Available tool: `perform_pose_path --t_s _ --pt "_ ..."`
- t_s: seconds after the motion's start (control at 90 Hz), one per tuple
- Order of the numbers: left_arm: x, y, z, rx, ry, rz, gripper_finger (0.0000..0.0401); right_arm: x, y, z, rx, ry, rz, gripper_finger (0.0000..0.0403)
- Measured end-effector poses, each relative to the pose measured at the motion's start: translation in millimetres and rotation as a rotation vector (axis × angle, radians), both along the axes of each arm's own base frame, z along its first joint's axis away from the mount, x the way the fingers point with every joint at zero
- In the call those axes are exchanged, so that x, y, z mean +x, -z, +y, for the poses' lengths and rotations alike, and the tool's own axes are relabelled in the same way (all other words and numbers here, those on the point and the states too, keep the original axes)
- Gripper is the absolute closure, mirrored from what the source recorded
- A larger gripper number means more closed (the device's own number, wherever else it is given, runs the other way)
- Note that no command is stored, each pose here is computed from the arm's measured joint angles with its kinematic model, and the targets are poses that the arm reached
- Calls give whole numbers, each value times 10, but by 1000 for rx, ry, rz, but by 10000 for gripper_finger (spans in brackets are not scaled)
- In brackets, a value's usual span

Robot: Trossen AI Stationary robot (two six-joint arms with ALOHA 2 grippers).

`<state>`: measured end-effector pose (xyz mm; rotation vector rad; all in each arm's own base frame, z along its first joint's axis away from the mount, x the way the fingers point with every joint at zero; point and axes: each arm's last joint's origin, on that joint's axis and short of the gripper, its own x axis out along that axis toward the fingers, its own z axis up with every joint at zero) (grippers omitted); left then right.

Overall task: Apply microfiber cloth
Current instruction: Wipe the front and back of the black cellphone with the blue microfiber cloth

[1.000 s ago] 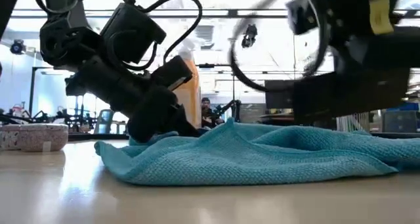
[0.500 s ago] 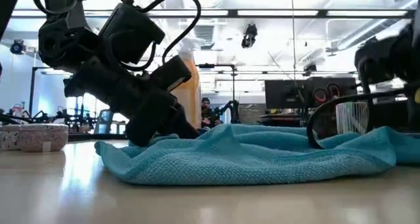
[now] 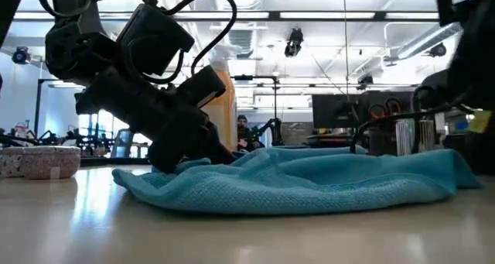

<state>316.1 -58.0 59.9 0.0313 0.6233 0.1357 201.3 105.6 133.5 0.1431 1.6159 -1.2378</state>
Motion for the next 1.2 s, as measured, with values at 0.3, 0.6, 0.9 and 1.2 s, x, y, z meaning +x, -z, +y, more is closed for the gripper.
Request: perform_pose_path --t_s 0.3,0.6,0.9,1.2 --pt "0 1 0 0 0 0 401 45 -44 -183 28 67 -16 312" --pt "0 1 1 0 0 0 401 116 -14 -335 111 97 4 261" --pt "-1 1 1 0 0 0 401 120 -57 -383 166 66 46 207" --pt "0 1 2 -1 -1 0 401 39 -186 -477 125 65 139 147"
